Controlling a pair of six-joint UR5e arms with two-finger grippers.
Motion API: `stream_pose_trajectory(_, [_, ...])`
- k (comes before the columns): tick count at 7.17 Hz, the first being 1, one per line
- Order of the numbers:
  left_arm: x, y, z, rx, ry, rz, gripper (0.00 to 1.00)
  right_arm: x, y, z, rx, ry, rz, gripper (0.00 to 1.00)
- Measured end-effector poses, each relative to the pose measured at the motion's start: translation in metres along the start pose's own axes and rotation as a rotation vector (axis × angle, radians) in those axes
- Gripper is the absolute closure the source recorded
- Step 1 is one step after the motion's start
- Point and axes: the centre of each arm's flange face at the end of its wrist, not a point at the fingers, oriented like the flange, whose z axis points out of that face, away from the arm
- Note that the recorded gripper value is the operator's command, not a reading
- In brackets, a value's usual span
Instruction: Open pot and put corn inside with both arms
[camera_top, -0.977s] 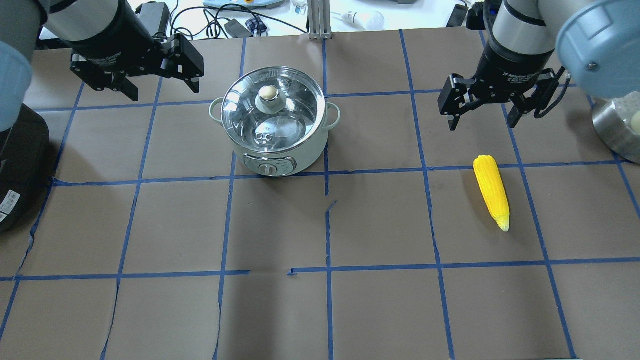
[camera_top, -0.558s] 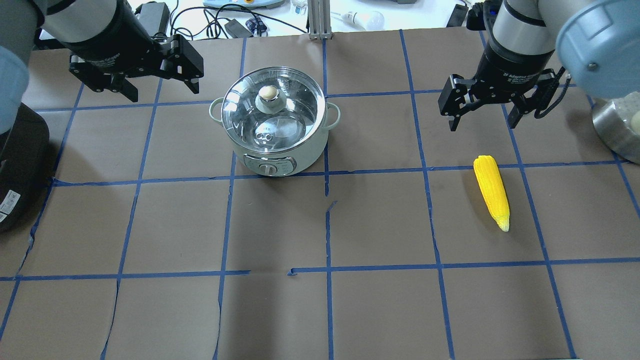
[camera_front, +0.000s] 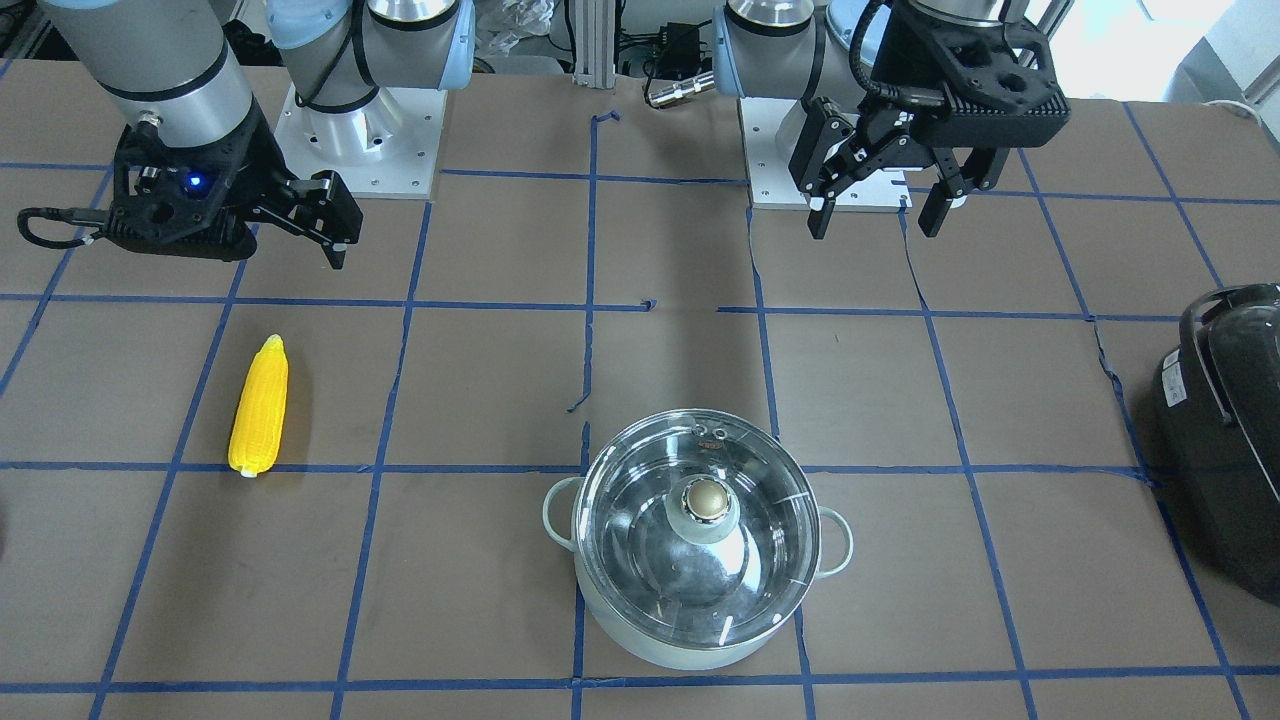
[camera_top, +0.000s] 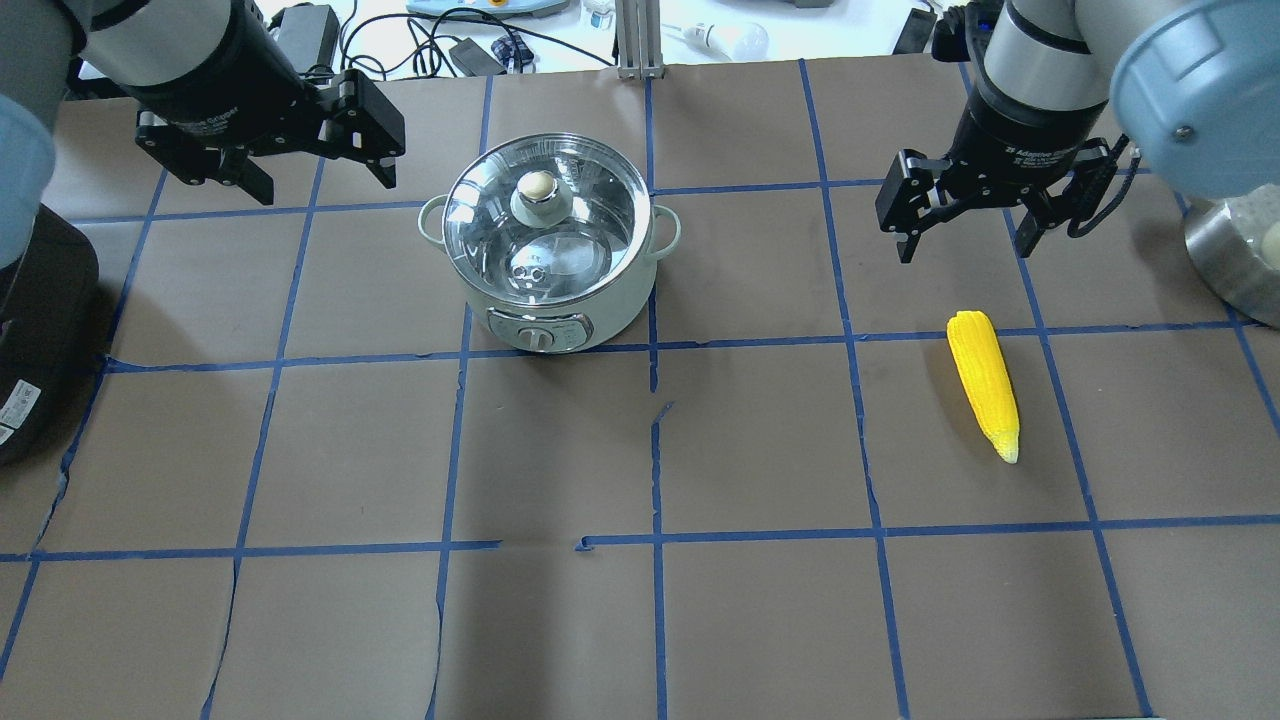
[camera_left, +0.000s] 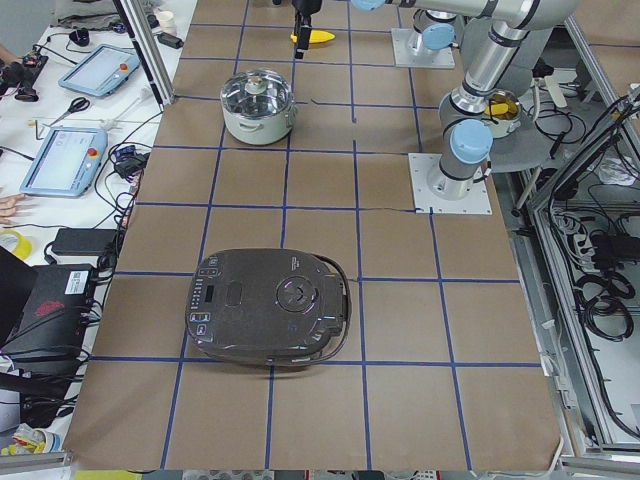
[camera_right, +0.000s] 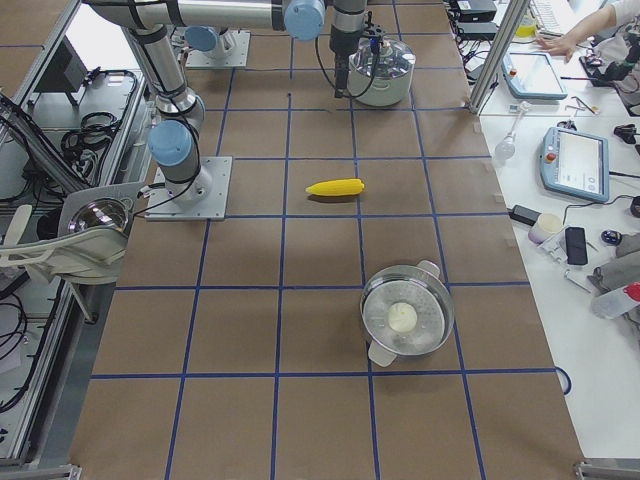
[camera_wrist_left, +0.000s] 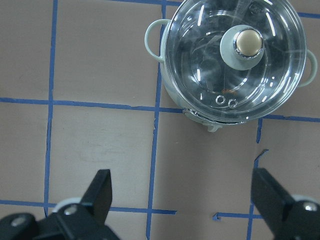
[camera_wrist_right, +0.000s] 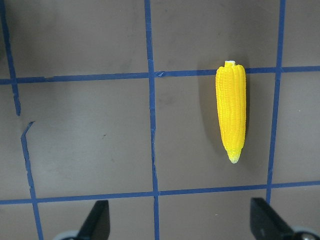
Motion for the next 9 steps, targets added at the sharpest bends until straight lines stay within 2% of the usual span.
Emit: stream_pose_trajectory(9, [-0.0034,0.0046,0.0007,-0.015,-0.004,-0.002,0.00,-0.0002,-0.0017,0.0042,-0.009,0.000,0.001,0.00])
